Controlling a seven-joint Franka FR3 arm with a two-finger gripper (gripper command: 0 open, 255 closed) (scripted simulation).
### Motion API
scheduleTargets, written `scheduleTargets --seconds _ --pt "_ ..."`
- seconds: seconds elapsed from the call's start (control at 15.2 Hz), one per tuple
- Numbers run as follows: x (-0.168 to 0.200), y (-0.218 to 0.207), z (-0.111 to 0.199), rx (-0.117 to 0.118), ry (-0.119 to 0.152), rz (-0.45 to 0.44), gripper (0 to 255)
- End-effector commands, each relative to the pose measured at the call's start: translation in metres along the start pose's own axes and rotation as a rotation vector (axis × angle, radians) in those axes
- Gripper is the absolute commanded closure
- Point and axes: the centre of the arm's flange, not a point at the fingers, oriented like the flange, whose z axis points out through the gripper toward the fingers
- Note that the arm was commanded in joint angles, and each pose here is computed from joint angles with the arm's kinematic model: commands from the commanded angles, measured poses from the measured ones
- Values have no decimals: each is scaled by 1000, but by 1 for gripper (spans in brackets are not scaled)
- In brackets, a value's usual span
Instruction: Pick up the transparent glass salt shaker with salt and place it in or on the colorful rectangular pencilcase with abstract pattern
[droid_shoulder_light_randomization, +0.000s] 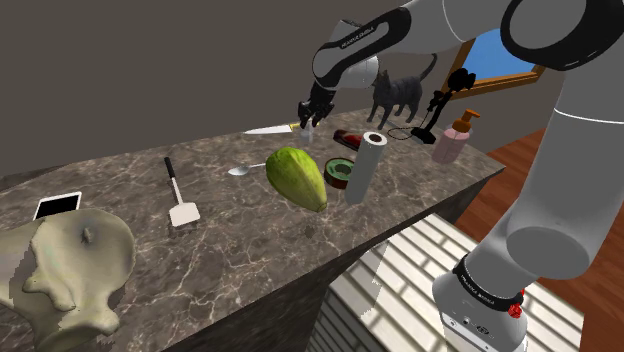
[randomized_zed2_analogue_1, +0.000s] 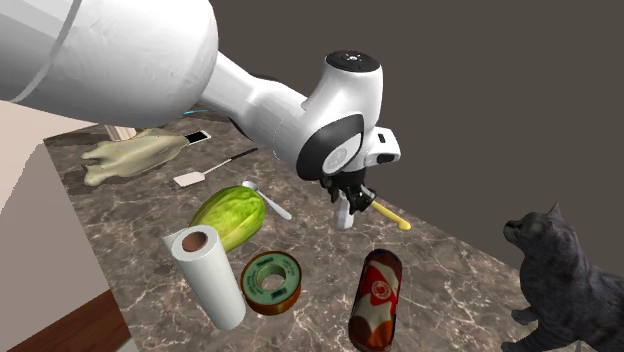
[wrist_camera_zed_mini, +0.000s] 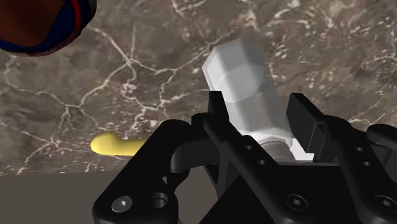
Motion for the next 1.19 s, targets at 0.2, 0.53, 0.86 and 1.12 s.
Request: scheduleTargets --seconds 0.2,0.53,0.86,1.12 --pt "7 -3 -27 0 0 0 255" --pt "13 -7 -52 0 0 0 255" --pt "19 -10 -78 0 0 0 255" --pt "24 -12 -98 0 0 0 255"
